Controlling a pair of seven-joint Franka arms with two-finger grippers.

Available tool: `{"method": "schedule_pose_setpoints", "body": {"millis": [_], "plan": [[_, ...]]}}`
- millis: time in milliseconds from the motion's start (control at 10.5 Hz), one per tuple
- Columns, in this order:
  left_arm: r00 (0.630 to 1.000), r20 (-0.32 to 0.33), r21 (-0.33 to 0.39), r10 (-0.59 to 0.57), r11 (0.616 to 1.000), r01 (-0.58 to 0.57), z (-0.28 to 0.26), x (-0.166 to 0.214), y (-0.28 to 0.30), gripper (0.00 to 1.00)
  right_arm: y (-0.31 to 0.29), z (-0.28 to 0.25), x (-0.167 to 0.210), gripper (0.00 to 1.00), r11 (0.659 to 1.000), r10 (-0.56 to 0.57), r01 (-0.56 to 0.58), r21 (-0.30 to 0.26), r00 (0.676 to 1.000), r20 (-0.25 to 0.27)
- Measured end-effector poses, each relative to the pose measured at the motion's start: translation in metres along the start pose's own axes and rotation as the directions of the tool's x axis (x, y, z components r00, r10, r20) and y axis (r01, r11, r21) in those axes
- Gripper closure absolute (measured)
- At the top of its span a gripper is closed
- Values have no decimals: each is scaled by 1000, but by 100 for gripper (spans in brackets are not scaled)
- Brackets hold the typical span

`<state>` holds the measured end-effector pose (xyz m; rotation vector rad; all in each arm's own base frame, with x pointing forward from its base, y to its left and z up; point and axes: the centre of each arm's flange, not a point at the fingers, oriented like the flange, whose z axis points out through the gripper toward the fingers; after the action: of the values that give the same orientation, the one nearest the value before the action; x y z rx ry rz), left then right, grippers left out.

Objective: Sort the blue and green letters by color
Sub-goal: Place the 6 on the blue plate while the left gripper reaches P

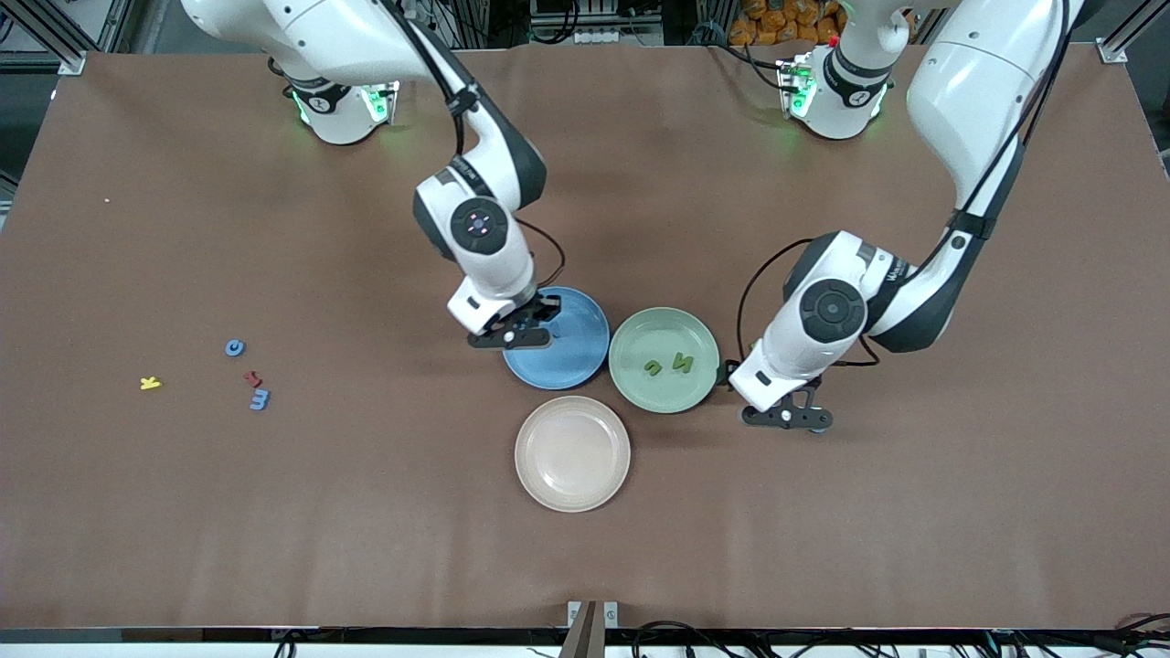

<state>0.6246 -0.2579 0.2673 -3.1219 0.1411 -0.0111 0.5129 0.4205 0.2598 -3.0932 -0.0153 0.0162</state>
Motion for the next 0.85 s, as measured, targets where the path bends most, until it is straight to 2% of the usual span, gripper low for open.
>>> {"method": "schedule_pose_setpoints", "body": {"millis": [190,285,475,569,759,854], "plan": [[997,21,2,70,998,-70,17,-7,-30,0,-23,9,-9,73,1000,4,-4,12,1000,-17],[996,7,-11,88,996,-87,26,-13,-36,0,-24,16,-7,73,1000,5,-5,12,1000,-18],[992,-11,-27,123,992,-124,44,-38,-29,0,-21,31,-5,73,1000,10,-10,6,1000,-18],[987,-18,-18,157,987,-158,49,-49,-23,0,-21,34,-3,70,999,38,-38,11,999,-24],[985,-28,-21,172,985,-173,55,-62,-20,0,-25,27,4,46,992,123,-121,36,991,-48],[990,-24,-22,139,990,-140,57,-65,-21,0,-25,18,12,33,989,141,-138,50,988,-62]]}}
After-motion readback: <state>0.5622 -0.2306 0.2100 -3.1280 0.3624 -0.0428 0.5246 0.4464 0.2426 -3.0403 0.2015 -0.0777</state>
